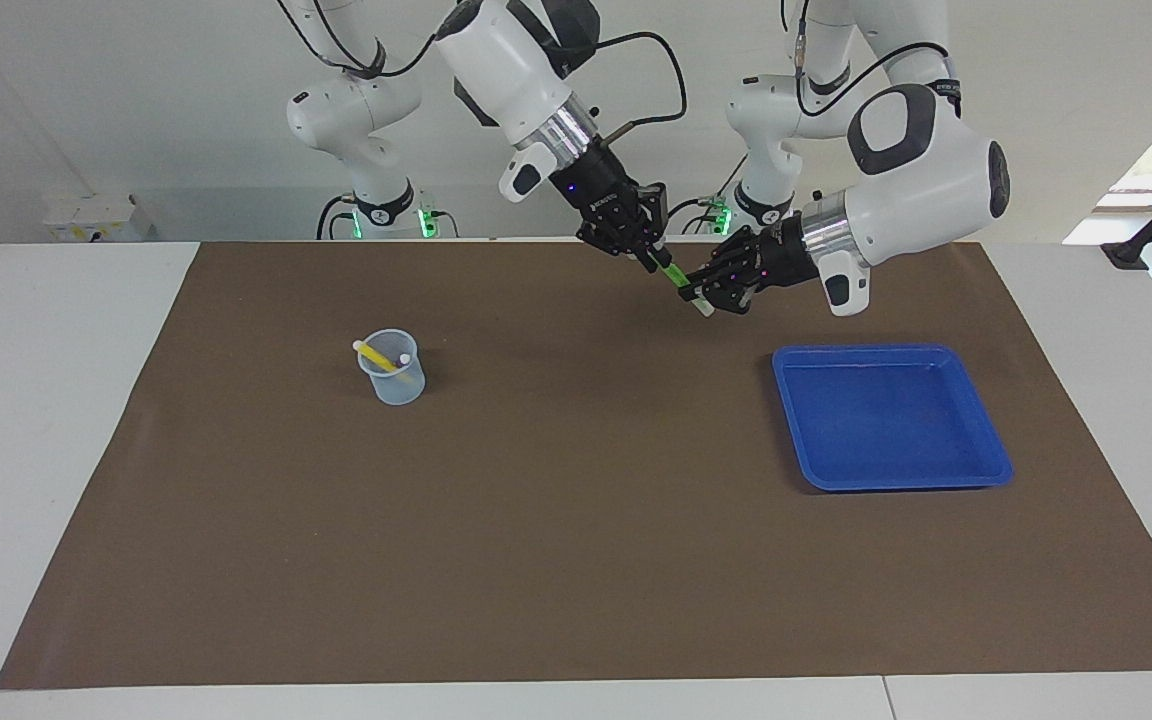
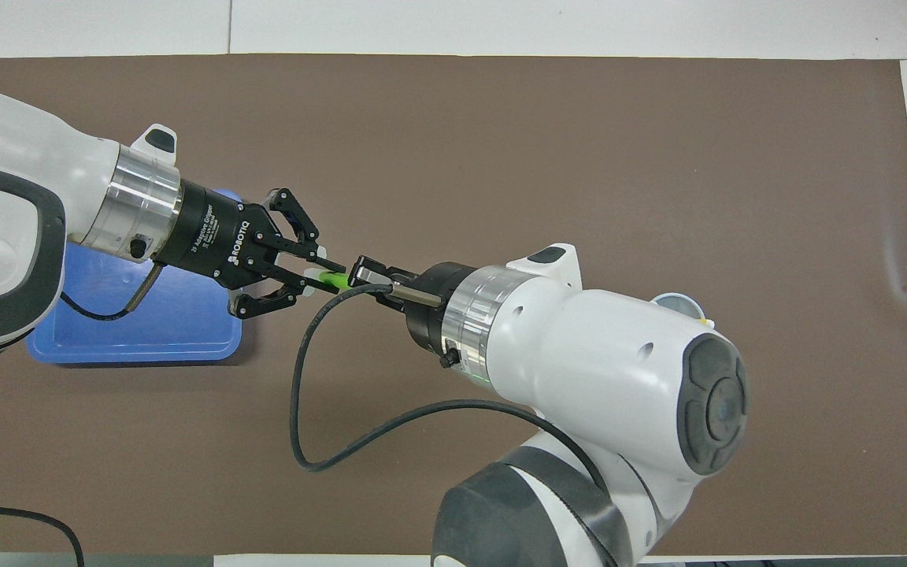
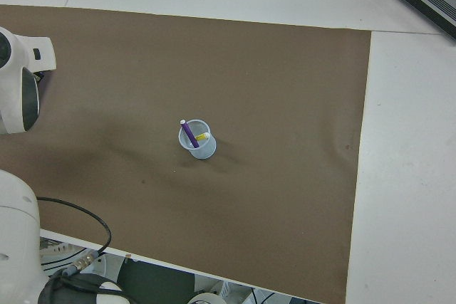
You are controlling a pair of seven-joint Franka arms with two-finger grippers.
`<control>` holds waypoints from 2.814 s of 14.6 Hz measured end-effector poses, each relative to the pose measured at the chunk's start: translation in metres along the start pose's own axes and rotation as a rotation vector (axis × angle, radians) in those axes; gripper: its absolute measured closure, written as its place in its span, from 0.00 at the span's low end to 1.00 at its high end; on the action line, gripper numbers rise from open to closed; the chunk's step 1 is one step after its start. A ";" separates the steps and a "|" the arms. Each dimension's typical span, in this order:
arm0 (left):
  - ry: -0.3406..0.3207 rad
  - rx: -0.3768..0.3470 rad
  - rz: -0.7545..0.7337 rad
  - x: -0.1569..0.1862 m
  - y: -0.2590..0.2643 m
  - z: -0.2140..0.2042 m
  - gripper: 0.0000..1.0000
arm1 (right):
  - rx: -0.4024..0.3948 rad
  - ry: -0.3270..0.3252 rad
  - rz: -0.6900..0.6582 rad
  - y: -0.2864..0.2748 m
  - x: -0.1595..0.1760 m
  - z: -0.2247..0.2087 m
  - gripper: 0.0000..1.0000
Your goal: Transfer and insert pens with both arms
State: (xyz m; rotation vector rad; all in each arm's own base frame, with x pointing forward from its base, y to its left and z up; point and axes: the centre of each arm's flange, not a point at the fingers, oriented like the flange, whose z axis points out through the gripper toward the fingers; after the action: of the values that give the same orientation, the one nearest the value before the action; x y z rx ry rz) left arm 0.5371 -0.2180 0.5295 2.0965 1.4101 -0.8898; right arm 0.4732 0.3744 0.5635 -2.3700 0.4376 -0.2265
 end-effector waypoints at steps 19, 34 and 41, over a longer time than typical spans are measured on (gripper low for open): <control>0.644 0.430 0.920 0.044 -0.019 -0.100 0.00 | -0.723 -0.374 -0.733 0.172 0.148 -0.129 0.83; 0.641 0.537 1.089 0.045 -0.045 -0.176 0.00 | -0.728 -0.370 -0.680 0.242 0.133 -0.096 0.46; 0.621 0.552 1.082 0.026 -0.068 -0.183 0.00 | -0.727 -0.310 -0.633 0.195 0.145 -0.156 0.00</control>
State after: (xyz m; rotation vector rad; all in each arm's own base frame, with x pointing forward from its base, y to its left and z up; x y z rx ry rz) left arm 0.5281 -0.0518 0.6354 3.1413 0.0010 -0.1530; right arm 0.5157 0.0885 0.5523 -3.1288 -0.4799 0.0362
